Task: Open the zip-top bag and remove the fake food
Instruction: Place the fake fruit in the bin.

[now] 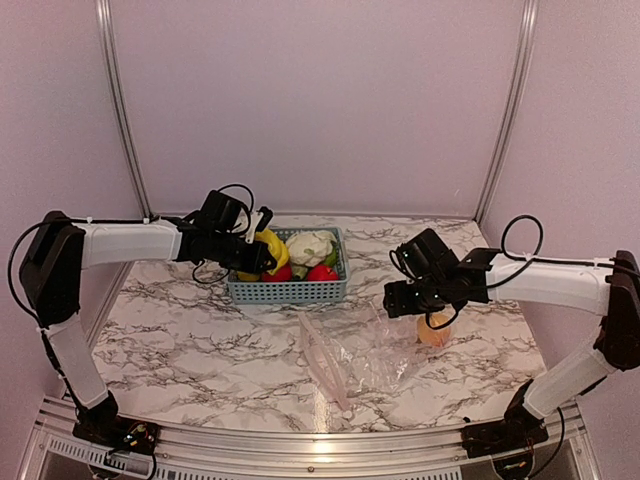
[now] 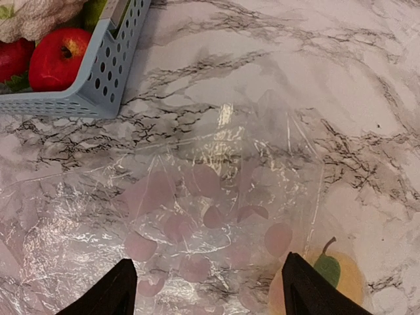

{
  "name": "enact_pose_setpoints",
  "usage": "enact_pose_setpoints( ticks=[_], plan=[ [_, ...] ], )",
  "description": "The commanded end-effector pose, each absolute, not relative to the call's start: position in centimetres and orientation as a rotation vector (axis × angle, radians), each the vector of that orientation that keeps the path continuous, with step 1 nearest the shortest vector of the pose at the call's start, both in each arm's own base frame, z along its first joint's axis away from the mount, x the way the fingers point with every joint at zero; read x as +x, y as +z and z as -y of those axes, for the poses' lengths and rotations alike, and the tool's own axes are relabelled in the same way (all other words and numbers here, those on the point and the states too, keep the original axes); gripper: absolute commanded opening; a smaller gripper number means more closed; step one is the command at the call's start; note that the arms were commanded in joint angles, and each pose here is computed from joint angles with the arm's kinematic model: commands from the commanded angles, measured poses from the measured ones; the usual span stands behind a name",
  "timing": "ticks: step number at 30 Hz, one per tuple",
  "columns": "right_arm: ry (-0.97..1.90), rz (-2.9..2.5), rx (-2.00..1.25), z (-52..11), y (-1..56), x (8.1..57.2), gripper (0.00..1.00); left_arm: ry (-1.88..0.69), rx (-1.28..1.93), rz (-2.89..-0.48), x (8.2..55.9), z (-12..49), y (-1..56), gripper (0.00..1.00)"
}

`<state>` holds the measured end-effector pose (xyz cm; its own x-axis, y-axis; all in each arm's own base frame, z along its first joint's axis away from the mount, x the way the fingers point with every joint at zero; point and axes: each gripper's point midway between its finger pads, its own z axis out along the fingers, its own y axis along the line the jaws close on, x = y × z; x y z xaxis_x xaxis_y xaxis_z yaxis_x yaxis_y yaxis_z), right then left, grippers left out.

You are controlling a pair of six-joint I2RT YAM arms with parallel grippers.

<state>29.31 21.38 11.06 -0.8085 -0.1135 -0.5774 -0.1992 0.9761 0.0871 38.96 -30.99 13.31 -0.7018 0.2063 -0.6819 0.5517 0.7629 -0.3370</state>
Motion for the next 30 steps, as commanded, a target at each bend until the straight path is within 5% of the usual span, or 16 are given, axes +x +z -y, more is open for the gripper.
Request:
enact_pose_setpoints(
  ticks=[1,13,22,30],
  plan=[
    [0.202,-2.482,-0.183,-21.4,13.2,30.2,0.74,-0.723,0.523,-2.292,40.4,31.2,13.7,0.00],
    [0.177,-2.484,-0.167,-20.9,13.5,30.1,0.74,-0.744,0.521,-2.317,41.6,32.3,12.7,0.06],
    [0.145,-2.494,-0.117,-19.1,13.2,29.8,0.75,-0.695,0.503,-2.281,41.2,31.2,14.0,0.52],
    [0.123,-2.495,-0.070,-17.3,13.2,29.4,0.81,-0.669,0.495,-2.214,39.9,29.8,16.6,0.74]
  ],
)
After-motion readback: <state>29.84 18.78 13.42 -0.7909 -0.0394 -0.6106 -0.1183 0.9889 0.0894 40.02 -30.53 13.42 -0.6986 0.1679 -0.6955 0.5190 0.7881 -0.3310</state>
